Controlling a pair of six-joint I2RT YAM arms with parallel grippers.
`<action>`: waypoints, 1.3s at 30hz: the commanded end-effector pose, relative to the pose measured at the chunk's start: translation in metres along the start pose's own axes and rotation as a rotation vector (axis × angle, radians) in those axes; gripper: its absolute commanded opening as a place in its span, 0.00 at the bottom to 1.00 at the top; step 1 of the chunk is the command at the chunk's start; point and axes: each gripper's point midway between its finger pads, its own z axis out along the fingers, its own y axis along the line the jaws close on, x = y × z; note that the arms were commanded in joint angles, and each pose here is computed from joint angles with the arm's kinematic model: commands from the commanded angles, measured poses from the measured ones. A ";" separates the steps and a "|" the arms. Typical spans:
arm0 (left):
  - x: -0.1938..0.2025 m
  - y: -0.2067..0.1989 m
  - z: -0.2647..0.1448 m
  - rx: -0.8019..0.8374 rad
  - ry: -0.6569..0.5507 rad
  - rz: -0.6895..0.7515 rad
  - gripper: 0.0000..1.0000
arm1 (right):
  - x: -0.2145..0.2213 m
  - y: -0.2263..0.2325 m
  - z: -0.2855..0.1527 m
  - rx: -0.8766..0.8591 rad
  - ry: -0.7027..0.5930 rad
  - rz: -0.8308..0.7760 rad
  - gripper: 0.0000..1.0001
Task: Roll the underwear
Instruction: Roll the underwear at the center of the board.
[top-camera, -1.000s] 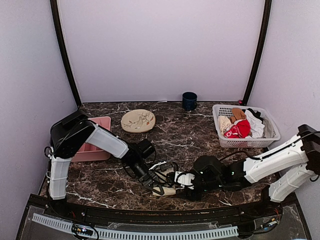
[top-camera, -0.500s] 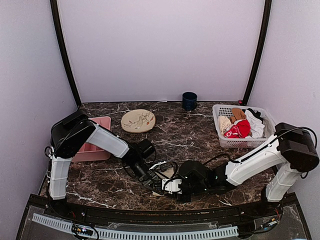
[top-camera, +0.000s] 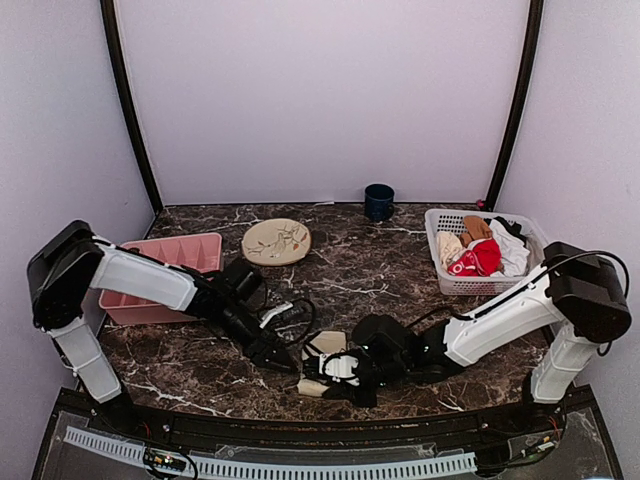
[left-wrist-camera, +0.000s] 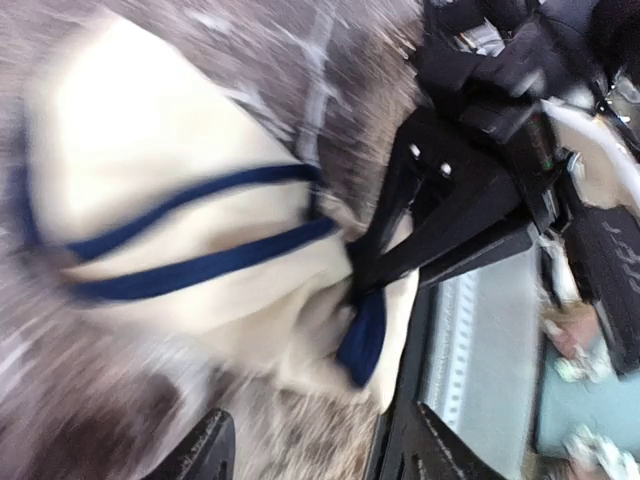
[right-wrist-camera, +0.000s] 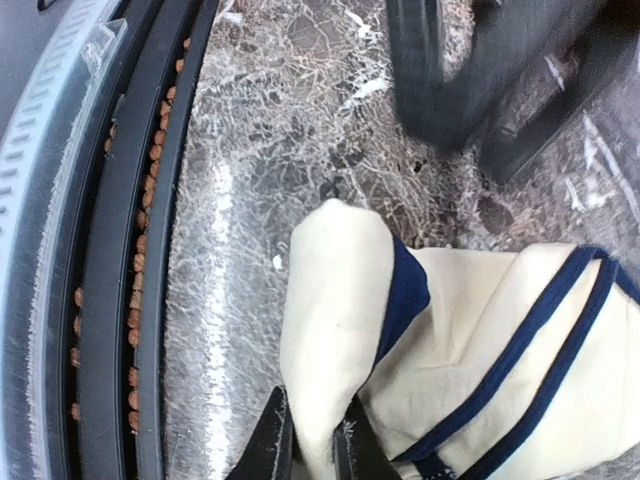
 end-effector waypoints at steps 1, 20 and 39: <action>-0.024 0.014 -0.055 -0.347 -0.201 0.095 0.66 | -0.016 0.006 0.000 -0.166 -0.079 0.179 0.00; -0.017 -0.047 -0.016 -0.563 -0.201 0.747 0.67 | -0.016 -0.017 0.006 -0.610 -0.060 0.773 0.00; 0.032 0.013 0.056 -0.527 0.164 0.810 0.21 | -0.016 -0.036 0.001 -0.689 -0.027 0.945 0.00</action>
